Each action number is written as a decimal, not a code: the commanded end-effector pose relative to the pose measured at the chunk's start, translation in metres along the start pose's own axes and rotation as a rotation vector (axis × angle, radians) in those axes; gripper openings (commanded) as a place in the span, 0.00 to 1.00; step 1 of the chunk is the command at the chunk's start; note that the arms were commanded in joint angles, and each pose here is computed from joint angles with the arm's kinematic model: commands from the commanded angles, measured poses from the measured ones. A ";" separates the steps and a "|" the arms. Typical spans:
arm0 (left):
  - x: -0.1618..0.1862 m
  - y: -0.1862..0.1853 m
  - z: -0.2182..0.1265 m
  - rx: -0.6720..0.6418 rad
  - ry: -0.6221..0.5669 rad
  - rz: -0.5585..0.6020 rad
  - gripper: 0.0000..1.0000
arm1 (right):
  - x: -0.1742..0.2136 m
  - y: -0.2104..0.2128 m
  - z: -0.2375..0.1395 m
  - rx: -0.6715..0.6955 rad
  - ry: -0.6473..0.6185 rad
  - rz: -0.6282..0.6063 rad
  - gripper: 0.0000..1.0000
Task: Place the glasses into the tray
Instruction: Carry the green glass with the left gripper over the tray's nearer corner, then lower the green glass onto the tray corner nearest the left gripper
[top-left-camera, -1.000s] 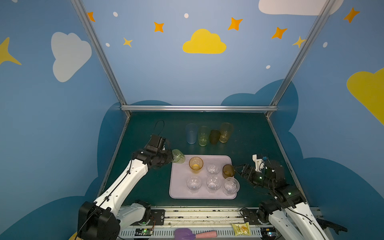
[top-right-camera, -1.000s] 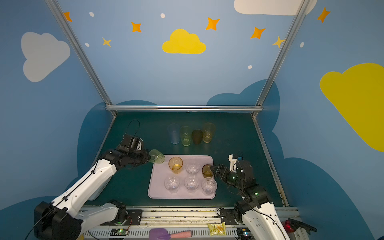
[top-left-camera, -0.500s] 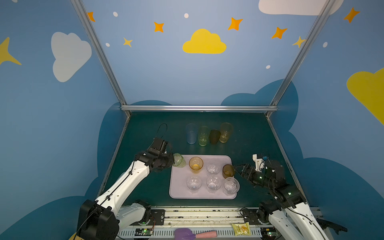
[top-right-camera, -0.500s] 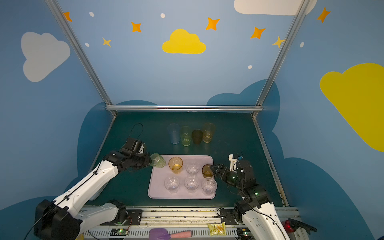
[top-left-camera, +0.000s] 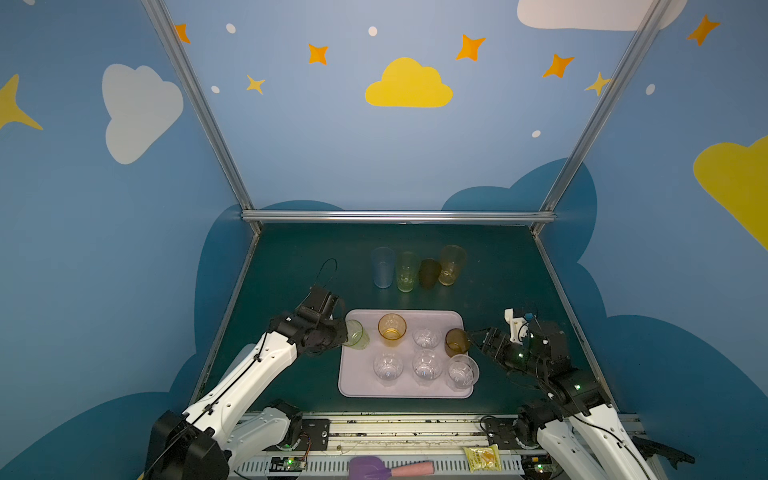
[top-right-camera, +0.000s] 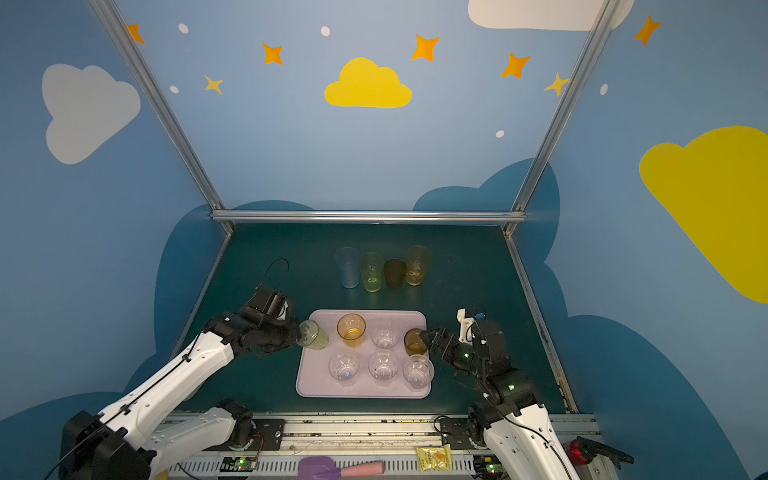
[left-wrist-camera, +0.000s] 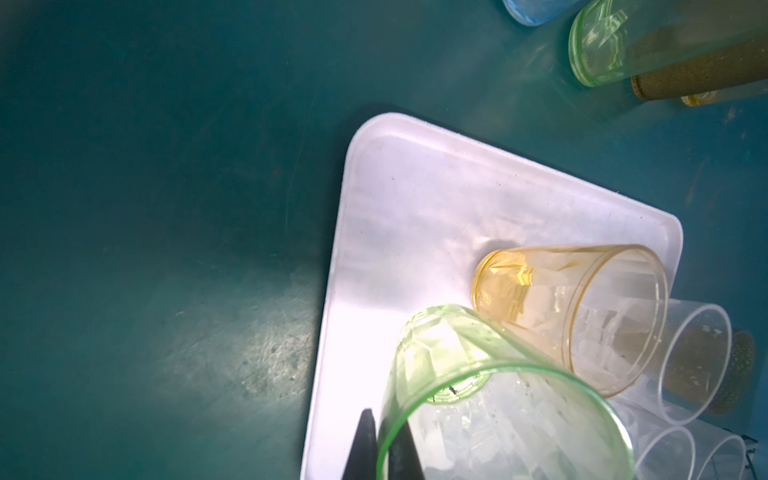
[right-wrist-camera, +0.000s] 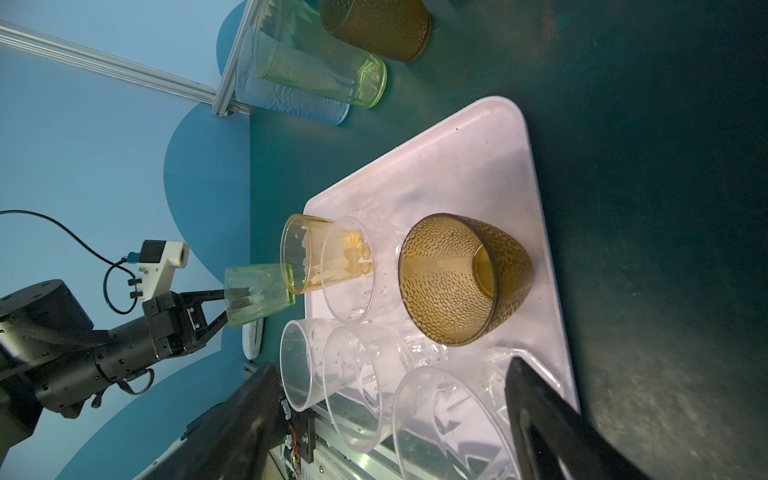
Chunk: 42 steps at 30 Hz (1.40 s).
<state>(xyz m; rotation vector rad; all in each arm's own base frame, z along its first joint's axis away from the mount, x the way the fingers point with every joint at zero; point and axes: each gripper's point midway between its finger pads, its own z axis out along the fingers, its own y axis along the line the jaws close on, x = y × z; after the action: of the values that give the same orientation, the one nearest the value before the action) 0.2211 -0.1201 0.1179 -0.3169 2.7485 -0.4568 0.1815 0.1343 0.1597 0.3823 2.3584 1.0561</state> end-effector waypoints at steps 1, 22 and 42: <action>0.008 0.010 -0.003 -0.040 0.009 -0.012 0.04 | -0.004 0.000 0.001 -0.001 -0.016 0.000 0.84; 0.037 0.022 -0.011 -0.153 0.068 0.010 0.04 | -0.013 0.003 0.004 0.010 -0.039 -0.007 0.84; 0.063 0.016 0.007 -0.177 0.139 0.043 0.04 | -0.014 -0.001 0.008 0.024 -0.034 -0.006 0.84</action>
<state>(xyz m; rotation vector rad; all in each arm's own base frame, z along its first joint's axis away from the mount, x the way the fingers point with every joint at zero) 0.1644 -0.1247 0.0930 -0.2660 2.9260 -0.2562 0.1931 0.1337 0.1535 0.4072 2.3729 1.0198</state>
